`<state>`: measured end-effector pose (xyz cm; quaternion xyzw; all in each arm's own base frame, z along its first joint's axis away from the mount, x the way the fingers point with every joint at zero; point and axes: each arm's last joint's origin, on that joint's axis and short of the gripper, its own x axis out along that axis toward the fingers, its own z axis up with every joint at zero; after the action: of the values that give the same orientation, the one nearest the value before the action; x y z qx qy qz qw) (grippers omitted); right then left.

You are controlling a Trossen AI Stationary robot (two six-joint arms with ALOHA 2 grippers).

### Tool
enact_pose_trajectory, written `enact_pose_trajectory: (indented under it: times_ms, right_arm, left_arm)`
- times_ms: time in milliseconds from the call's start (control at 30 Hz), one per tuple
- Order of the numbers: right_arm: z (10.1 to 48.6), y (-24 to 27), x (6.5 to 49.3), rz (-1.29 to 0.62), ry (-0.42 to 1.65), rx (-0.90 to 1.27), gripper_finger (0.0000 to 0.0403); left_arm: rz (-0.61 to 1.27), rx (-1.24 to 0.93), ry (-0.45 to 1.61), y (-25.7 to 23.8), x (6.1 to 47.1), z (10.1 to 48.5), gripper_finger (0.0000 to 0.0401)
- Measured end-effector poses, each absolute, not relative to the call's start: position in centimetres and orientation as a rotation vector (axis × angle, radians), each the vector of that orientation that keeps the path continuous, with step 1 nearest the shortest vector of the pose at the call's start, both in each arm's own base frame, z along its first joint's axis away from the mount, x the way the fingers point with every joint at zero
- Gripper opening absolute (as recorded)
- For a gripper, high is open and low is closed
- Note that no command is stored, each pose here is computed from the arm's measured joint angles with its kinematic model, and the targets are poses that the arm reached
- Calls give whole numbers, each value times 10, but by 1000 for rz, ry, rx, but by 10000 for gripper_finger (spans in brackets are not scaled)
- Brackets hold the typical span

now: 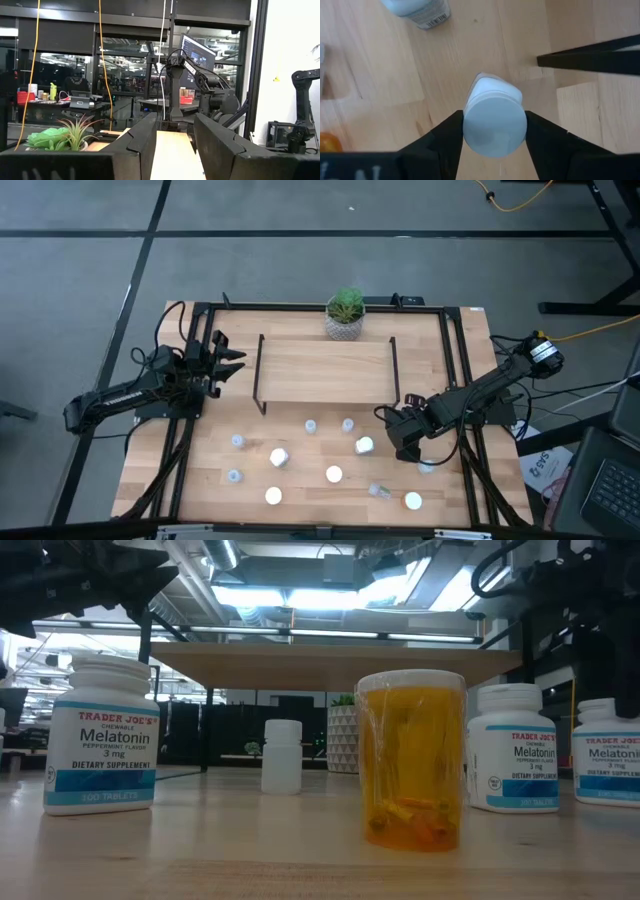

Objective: Pick and place medicine bottles onto shelf by color
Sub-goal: Put the top left white medicine bottle on the shelf

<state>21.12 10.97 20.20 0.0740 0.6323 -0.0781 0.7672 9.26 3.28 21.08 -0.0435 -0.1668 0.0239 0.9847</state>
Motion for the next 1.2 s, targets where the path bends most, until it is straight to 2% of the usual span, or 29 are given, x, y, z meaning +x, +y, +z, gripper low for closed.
enact_pose_trajectory:
  times_ms: [400,567,900,1200]
  right_arm:
    - [203,110,212,-131,1380,120,191]
    - [217,113,217,-106,1364,132,191]
    - [268,121,228,-11,1316,154,190]
    - [323,120,238,100,1170,109,190]
  left_arm:
    - [48,-88,-335,33,93,211,124]
    - [48,-88,-335,33,93,211,124]
    - [48,-87,-335,33,93,211,124]
    - [48,-88,-335,33,93,211,124]
